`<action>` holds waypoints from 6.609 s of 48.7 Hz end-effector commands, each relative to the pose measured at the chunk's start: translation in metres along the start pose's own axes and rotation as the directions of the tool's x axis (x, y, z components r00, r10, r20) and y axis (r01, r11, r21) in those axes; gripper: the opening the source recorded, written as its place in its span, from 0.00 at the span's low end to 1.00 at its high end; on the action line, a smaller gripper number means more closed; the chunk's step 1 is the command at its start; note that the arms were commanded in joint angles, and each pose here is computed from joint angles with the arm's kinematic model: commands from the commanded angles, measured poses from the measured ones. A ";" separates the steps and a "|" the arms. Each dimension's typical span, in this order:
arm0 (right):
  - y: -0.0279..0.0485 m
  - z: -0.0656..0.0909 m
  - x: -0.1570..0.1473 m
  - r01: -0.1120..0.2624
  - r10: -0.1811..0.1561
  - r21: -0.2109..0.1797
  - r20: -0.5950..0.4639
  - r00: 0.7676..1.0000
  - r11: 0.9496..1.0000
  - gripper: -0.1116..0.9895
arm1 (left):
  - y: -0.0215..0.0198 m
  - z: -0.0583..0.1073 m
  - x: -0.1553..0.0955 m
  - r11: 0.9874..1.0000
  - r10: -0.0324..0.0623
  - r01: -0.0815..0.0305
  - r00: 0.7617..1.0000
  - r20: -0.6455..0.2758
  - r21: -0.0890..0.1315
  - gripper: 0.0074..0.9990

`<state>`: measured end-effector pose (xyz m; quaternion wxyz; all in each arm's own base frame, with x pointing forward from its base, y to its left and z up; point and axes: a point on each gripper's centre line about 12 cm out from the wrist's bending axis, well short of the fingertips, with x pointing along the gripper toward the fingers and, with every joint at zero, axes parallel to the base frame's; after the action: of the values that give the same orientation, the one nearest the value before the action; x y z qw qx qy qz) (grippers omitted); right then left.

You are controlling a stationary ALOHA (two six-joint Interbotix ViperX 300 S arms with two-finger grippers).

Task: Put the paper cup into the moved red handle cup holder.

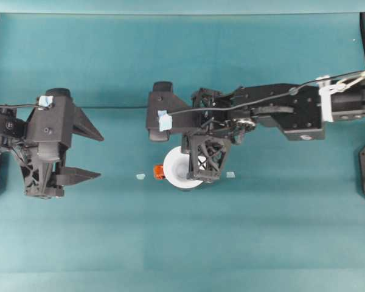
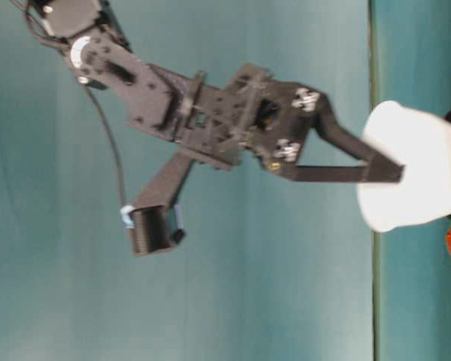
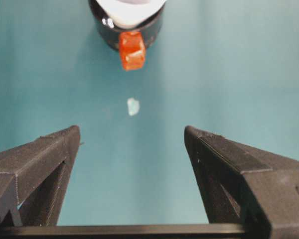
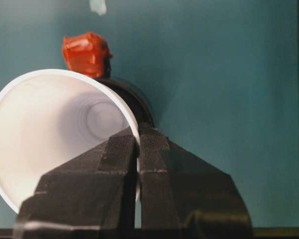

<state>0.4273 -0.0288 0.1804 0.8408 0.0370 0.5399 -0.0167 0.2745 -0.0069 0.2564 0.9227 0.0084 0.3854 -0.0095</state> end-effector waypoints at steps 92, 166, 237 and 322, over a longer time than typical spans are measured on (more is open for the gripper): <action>0.0102 -0.004 -0.106 -0.003 0.009 -0.025 0.223 0.975 1.000 0.97 | 0.0032 0.007 -0.003 1.000 0.009 -0.009 1.000 0.020 -0.002 0.90; 0.0117 -0.123 -0.146 -0.007 0.016 -0.026 0.385 0.923 1.000 0.97 | 0.0015 0.006 -0.002 1.000 0.005 -0.005 1.000 0.017 -0.001 0.90; 0.0116 -0.125 -0.145 -0.007 0.016 -0.026 0.381 0.924 1.000 0.97 | 0.0006 0.007 -0.002 1.000 0.003 -0.003 1.000 0.015 0.001 0.90; 0.0115 -0.130 -0.141 -0.008 0.016 -0.026 0.344 0.939 1.000 0.97 | 0.0002 0.006 -0.002 1.000 0.002 -0.002 1.000 0.014 0.002 0.90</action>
<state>0.2496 -0.0088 0.2503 0.9188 0.0231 0.3938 -0.0100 0.2754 -0.0060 0.2536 0.9203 0.0093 0.3910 -0.0082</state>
